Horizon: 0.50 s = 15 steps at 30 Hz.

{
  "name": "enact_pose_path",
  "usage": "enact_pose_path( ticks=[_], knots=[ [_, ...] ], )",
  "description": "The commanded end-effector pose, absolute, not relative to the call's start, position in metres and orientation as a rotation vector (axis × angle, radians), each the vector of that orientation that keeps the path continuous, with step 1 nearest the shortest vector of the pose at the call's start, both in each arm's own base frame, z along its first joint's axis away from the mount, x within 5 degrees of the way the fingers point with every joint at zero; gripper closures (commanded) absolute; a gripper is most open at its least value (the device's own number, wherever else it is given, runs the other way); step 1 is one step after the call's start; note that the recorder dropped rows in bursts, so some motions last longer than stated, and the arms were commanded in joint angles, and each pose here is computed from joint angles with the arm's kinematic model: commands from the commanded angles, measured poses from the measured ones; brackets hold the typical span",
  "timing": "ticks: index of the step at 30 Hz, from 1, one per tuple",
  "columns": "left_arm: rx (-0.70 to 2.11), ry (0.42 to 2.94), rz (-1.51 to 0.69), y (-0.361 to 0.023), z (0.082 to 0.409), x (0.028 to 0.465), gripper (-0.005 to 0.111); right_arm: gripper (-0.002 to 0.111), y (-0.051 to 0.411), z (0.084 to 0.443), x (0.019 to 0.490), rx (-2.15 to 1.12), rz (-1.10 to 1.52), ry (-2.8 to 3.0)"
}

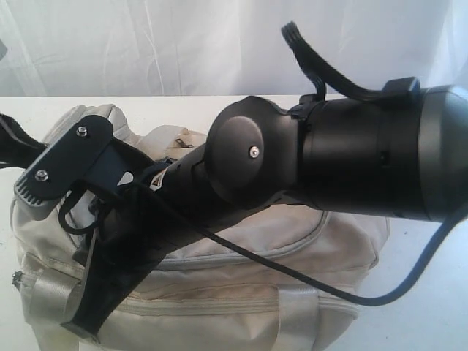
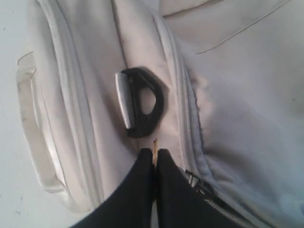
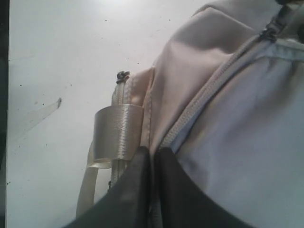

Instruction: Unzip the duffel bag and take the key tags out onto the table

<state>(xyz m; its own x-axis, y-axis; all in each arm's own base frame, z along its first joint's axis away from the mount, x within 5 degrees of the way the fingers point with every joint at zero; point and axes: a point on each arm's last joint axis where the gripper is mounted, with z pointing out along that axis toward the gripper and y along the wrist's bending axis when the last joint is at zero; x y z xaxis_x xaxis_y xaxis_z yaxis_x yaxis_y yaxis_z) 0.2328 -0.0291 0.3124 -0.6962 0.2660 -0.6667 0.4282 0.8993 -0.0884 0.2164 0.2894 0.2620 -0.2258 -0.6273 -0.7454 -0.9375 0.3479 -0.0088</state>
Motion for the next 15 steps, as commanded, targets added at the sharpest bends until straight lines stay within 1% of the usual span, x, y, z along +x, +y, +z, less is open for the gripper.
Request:
enact_pose_path(
  ticks=[1,8,15],
  knots=[
    [0.530,2.267,-0.338,-0.033,0.331,0.261,0.107,0.108,0.286,0.256,0.208,-1.450,0.633,2.007],
    [0.573,2.251,-0.364,-0.035,0.340,0.304,0.107,0.108,0.286,0.256,0.206,-1.465,0.640,2.016],
    [0.592,2.243,-0.364,-0.035,0.336,0.349,0.107,0.108,0.285,0.254,0.204,-1.490,0.650,2.029]
  ],
)
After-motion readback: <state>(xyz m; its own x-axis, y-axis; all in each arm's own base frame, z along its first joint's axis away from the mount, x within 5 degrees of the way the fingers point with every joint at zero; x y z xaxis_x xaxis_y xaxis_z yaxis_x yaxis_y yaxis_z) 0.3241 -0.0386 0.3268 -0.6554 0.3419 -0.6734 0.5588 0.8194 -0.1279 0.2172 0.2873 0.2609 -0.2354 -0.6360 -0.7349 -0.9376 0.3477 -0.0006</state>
